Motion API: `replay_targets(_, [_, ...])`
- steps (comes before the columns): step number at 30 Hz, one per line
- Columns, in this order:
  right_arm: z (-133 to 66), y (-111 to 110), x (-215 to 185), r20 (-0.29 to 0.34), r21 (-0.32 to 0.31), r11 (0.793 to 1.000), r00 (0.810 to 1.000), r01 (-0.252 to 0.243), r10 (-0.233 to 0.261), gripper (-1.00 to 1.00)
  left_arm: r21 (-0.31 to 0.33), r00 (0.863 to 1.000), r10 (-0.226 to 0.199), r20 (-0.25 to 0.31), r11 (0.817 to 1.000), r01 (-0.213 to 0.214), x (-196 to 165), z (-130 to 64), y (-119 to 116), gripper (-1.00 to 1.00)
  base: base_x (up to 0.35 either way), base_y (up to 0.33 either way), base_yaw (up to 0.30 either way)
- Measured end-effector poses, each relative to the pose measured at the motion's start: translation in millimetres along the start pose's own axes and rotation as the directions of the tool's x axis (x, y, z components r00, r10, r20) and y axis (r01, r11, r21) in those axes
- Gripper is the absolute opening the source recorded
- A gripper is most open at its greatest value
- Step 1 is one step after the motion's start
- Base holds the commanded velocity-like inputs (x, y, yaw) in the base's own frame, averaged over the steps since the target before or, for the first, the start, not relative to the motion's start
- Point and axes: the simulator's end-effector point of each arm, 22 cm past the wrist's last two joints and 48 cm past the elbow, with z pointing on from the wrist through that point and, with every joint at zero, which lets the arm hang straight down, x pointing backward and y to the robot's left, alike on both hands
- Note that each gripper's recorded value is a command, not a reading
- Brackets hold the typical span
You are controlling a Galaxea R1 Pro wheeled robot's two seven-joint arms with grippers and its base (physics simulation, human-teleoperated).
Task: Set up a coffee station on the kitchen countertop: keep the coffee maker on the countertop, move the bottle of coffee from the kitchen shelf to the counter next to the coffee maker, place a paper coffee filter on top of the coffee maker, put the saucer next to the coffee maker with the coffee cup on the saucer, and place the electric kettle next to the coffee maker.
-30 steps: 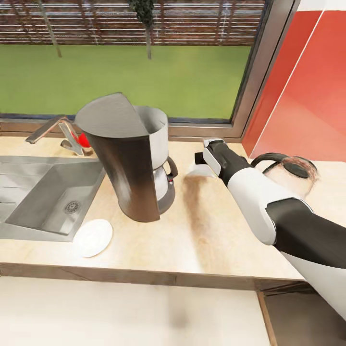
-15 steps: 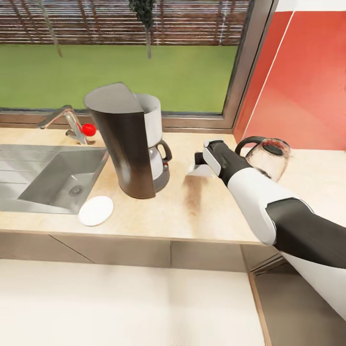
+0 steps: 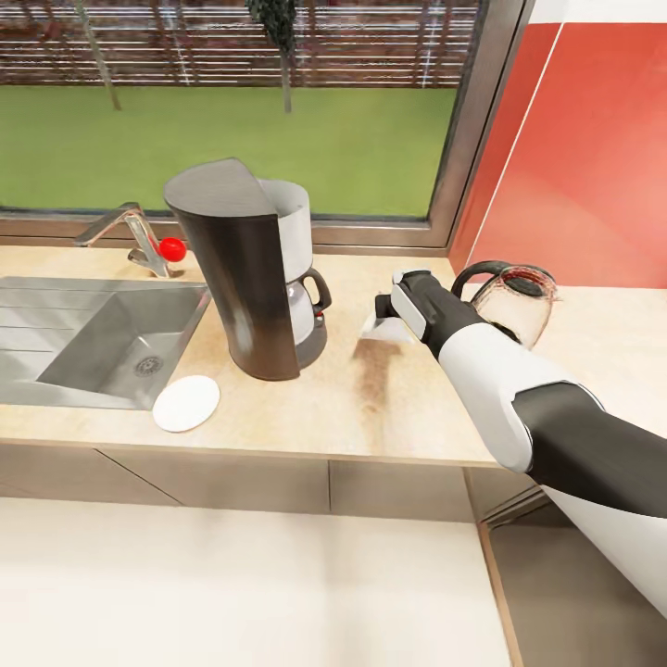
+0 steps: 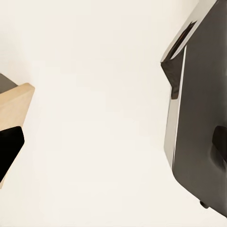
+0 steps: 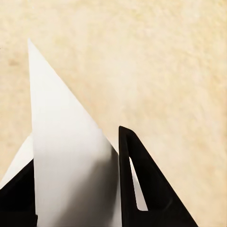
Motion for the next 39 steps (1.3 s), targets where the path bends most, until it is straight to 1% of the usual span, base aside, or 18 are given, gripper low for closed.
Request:
replay_targets(10, [-2.1, 0, -2, 0.003, -0.001, 1.0, 1.0, 0.001, -0.001, -1.0, 0.001, 1.0, -0.001, 0.002, 1.0, 0.001, -1, 0.2, -1, 1.0, 0.0, 0.0, 0.0])
replay_targets(32, [-24.3, -2, -19, 0.026, 0.003, 1.0, 1.0, 0.005, -0.005, -1.0, 0.019, 0.999, -0.009, 0.032, 1.0, 0.008, -12, 2.5, -7, 1.0, 0.0, 0.0, 0.0])
replay_targets(39, [-31.7, -3, -25, 0.036, 0.003, 1.0, 0.999, 0.003, -0.003, -1.0, 0.025, 0.999, -0.012, 0.049, 1.0, 0.01, -17, 3.0, -9, 1.0, -0.002, 0.0, 0.0])
